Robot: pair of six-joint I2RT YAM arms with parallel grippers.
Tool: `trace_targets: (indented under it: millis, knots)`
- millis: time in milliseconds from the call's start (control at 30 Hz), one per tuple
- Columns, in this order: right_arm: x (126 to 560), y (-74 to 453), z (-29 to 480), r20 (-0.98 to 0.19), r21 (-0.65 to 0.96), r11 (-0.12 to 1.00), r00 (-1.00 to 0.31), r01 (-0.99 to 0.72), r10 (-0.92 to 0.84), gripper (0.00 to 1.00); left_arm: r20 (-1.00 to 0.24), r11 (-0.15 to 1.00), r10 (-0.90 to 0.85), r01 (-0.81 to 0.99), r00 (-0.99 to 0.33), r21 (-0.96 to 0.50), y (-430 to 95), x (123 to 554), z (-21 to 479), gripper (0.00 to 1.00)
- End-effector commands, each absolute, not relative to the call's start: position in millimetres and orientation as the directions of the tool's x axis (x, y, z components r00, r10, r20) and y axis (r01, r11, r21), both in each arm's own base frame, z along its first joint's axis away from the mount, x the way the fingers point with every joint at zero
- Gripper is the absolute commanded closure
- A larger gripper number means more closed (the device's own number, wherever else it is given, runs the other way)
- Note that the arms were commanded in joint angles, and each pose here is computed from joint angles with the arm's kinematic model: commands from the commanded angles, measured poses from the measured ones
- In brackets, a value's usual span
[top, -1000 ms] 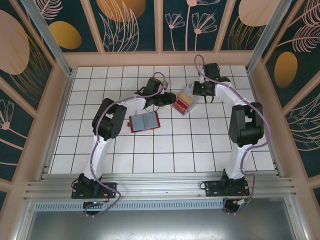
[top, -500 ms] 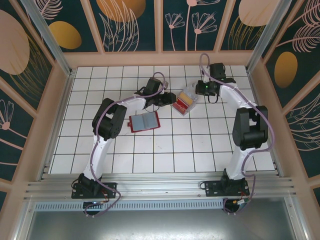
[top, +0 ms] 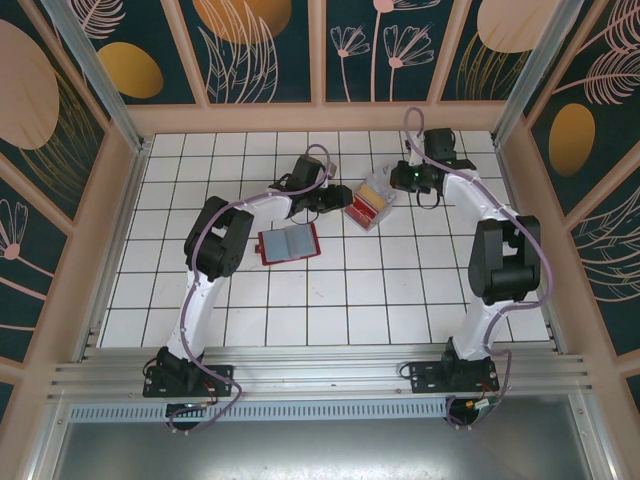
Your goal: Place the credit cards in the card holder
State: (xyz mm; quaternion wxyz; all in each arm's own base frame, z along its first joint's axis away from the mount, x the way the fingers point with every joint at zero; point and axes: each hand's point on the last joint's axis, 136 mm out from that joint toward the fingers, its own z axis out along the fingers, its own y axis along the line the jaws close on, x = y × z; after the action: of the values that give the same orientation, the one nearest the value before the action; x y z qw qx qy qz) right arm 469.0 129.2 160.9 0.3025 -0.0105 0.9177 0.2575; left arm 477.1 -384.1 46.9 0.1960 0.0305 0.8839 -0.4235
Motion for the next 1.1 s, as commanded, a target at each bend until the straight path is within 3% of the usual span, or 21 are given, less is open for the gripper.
trace_targets:
  millis: [0,333,433,767,867,967,1067]
  knots:
    - [465,135,196,-0.604,0.528,0.817,-0.778,-0.230,0.171,1.00,-0.360,0.633,-0.109,0.215,-0.926,-0.744,-383,467,61,0.49]
    - [434,158,215,-0.581,0.645,0.698,-0.793,-0.311,0.184,1.00,-0.485,0.626,-0.135,0.305,-0.864,-0.718,-370,462,143,0.43]
    - [420,172,216,-0.565,0.678,0.655,-0.806,-0.334,0.174,1.00,-0.519,0.672,-0.157,0.294,-0.840,-0.680,-346,456,155,0.47]
    - [365,269,163,-0.453,0.761,0.527,-0.891,-0.379,0.013,1.00,-0.505,0.870,-0.241,0.047,-0.829,-0.491,-215,385,99,0.52]
    - [352,301,144,-0.413,0.778,0.502,-0.910,-0.376,-0.042,1.00,-0.455,0.888,-0.279,-0.047,-0.846,-0.457,-181,359,68,0.59]
    - [343,327,124,-0.368,0.793,0.492,-0.926,-0.360,-0.084,1.00,-0.431,0.892,-0.317,-0.110,-0.845,-0.439,-156,341,50,0.72]
    - [342,344,103,-0.332,0.791,0.508,-0.937,-0.340,-0.111,1.00,-0.412,0.900,-0.320,-0.138,-0.853,-0.413,-145,331,35,0.74]
